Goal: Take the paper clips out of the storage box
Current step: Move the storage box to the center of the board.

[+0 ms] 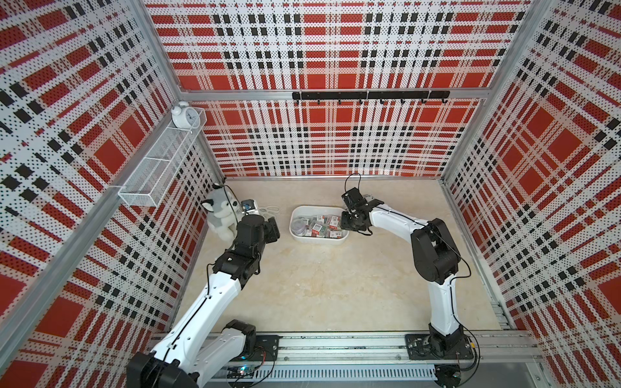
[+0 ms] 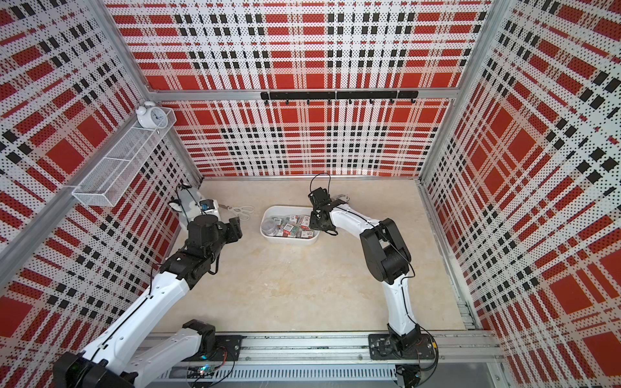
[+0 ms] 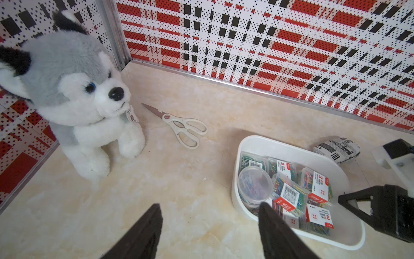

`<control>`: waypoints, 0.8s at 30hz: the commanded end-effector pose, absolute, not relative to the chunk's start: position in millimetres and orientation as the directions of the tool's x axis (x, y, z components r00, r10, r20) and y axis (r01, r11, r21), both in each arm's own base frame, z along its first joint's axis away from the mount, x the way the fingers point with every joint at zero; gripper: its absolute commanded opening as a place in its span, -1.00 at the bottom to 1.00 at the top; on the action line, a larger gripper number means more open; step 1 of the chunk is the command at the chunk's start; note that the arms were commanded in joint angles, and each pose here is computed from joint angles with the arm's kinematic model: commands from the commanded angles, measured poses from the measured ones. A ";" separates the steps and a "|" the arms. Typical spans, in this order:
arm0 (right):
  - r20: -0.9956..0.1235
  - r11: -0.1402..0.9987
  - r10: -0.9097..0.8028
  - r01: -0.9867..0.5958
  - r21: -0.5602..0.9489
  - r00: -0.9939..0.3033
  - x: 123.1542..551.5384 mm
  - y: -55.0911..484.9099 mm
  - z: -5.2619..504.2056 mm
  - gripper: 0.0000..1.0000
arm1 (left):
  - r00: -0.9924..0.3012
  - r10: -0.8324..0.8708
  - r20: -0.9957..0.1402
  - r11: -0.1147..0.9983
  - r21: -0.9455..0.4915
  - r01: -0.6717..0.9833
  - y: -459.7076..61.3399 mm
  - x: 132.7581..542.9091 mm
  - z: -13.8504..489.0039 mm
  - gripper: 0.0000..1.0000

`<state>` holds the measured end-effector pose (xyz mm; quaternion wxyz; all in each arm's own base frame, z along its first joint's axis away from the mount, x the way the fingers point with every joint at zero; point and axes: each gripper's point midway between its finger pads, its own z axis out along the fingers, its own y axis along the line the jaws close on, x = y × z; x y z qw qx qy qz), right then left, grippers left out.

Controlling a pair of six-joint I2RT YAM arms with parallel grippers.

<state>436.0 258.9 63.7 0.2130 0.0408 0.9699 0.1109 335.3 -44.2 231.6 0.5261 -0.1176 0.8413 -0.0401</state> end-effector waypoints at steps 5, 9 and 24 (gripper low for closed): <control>-0.390 0.986 0.043 -0.024 0.164 -0.920 397.2 232.1 67.4 -0.89 | -0.427 -0.238 -0.873 0.969 -0.187 -0.159 -44.6 335.3 227.3 0.41; -0.395 0.986 0.013 -0.054 0.157 -0.918 378.5 221.8 70.8 -0.90 | -0.437 -0.237 -0.868 0.970 -0.185 -0.160 -45.4 336.5 223.6 0.41; -0.390 0.991 -0.046 -0.091 0.098 -0.920 330.1 185.4 63.5 -0.88 | -0.484 -0.209 -0.850 0.975 -0.140 -0.175 -50.0 338.2 205.2 0.43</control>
